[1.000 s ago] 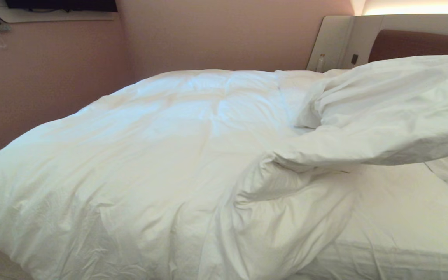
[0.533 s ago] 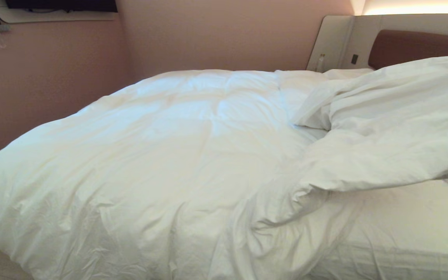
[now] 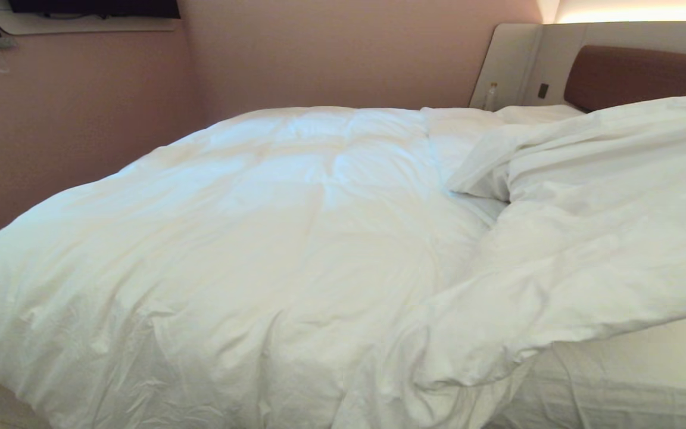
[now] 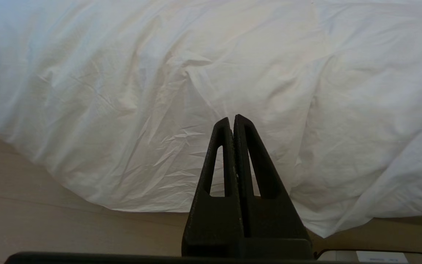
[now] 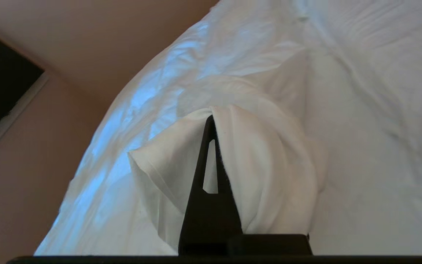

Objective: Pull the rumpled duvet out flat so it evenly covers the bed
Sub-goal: Flatten the corners of the folded blanket

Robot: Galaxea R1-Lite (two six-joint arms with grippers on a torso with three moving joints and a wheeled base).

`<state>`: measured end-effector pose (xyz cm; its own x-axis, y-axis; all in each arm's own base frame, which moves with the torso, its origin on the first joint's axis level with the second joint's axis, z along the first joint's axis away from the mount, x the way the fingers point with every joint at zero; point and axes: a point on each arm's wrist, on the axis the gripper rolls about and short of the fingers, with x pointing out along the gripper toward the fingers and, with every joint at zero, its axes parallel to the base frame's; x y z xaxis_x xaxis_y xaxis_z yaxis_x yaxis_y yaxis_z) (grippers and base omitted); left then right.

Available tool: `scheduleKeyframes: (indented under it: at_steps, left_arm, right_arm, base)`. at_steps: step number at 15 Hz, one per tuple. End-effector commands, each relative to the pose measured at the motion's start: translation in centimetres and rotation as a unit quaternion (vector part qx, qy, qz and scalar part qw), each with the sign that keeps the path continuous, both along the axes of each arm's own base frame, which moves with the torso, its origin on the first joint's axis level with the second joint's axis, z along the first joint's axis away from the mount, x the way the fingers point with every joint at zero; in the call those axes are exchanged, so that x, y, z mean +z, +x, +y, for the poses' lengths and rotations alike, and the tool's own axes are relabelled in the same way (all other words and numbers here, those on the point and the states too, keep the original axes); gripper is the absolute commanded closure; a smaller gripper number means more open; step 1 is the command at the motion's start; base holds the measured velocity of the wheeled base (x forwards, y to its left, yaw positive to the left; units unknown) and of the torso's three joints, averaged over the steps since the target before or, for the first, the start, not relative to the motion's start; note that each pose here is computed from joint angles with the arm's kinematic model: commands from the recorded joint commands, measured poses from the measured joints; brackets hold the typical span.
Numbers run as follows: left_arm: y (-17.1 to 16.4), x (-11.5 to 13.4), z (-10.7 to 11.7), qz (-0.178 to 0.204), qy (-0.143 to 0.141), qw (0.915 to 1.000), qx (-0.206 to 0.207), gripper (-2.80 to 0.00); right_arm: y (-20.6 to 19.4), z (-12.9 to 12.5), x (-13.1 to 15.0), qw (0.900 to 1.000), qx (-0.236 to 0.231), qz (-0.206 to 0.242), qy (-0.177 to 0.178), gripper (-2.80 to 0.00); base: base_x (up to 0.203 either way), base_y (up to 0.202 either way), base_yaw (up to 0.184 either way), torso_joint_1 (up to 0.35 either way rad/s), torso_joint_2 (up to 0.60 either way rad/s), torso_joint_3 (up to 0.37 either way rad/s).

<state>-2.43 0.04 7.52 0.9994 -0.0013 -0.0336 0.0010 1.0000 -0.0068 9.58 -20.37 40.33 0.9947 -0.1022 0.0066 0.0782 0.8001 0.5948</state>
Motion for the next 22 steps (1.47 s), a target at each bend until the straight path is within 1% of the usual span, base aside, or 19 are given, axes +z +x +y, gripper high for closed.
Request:
scheduleKeyframes:
  at_steps: [1, 2, 3, 5, 6, 8, 9, 11, 14, 16, 17, 19, 22]
  left_arm:
    - [0.0, 0.0, 0.0, 0.001, 0.0, 1.0, 0.001, 0.0]
    - [0.0, 0.0, 0.0, 0.001, 0.0, 1.0, 0.001, 0.0]
    - [0.0, 0.0, 0.0, 0.0, -0.001, 1.0, 0.0, 0.0]
    - [0.0, 0.0, 0.0, 0.001, 0.0, 1.0, -0.001, 0.0]
    - [0.0, 0.0, 0.0, 0.0, 0.001, 1.0, -0.001, 0.0]
    - [0.0, 0.0, 0.0, 0.0, 0.0, 1.0, -0.001, 0.0]
    - [0.0, 0.0, 0.0, 0.0, 0.0, 1.0, 0.0, 0.0]
    - [0.0, 0.0, 0.0, 0.0, 0.002, 1.0, -0.001, 0.0]
    - [0.0, 0.0, 0.0, 0.0, 0.003, 1.0, -0.001, 0.0]
    - [0.0, 0.0, 0.0, 0.0, 0.003, 1.0, -0.001, 0.0]
    - [0.0, 0.0, 0.0, 0.0, 0.003, 1.0, -0.002, 0.0]
    - [0.0, 0.0, 0.0, 0.001, 0.003, 1.0, -0.003, 0.0]
    - [0.0, 0.0, 0.0, 0.001, 0.004, 1.0, 0.0, 0.0]
  right_arm:
    - [0.7, -2.6, -1.6, 0.988, -0.15, 0.032, -0.032, 0.0]
    - [1.1, -3.5, -2.5, 0.983, -0.172, 0.05, -0.043, 0.0]
    - [1.4, -3.8, -2.9, 0.981, -0.177, 0.058, -0.047, 0.0]
    - [1.7, -4.5, -3.7, 0.97, -0.216, 0.087, -0.077, 0.0]
    - [1.7, -4.7, -4.1, 0.967, -0.219, 0.096, -0.085, 0.0]
    - [1.7, -4.8, -4.6, 0.965, -0.221, 0.112, -0.089, 0.0]
    - [1.5, -4.7, -4.7, 0.961, -0.228, 0.126, -0.092, 0.0]
    - [1.1, -4.1, -4.3, 0.957, -0.236, 0.131, -0.105, 0.0]
    - [0.5, -3.2, -3.5, 0.955, -0.242, 0.125, -0.119, 0.0]
    - [0.4, -2.9, -3.4, 0.954, -0.243, 0.126, -0.121, 0.0]
    - [0.3, -2.7, -3.6, 0.954, -0.24, 0.132, -0.122, 0.0]
    - [0.5, -2.5, -4.4, 0.956, -0.227, 0.145, -0.115, 0.0]
    - [1.3, -1.8, -5.4, 0.96, -0.202, 0.155, -0.115, 0.0]
  base:
    - [0.0, 0.0, 0.0, 0.0, 0.0, 0.0]
    - [0.0, 0.0, 0.0, 0.0, 0.0, 0.0]
    - [0.0, 0.0, 0.0, 0.0, 0.0, 0.0]
    - [0.0, 0.0, 0.0, 0.0, 0.0, 0.0]
    - [0.0, 0.0, 0.0, 0.0, 0.0, 0.0]
    - [0.0, 0.0, 0.0, 0.0, 0.0, 0.0]
    - [0.0, 0.0, 0.0, 0.0, 0.0, 0.0]
    - [0.0, 0.0, 0.0, 0.0, 0.0, 0.0]
    - [0.0, 0.0, 0.0, 0.0, 0.0, 0.0]
    - [0.0, 0.0, 0.0, 0.0, 0.0, 0.0]
    - [0.0, 0.0, 0.0, 0.0, 0.0, 0.0]
    - [0.0, 0.0, 0.0, 0.0, 0.0, 0.0]
    - [0.0, 0.0, 0.0, 0.0, 0.0, 0.0]
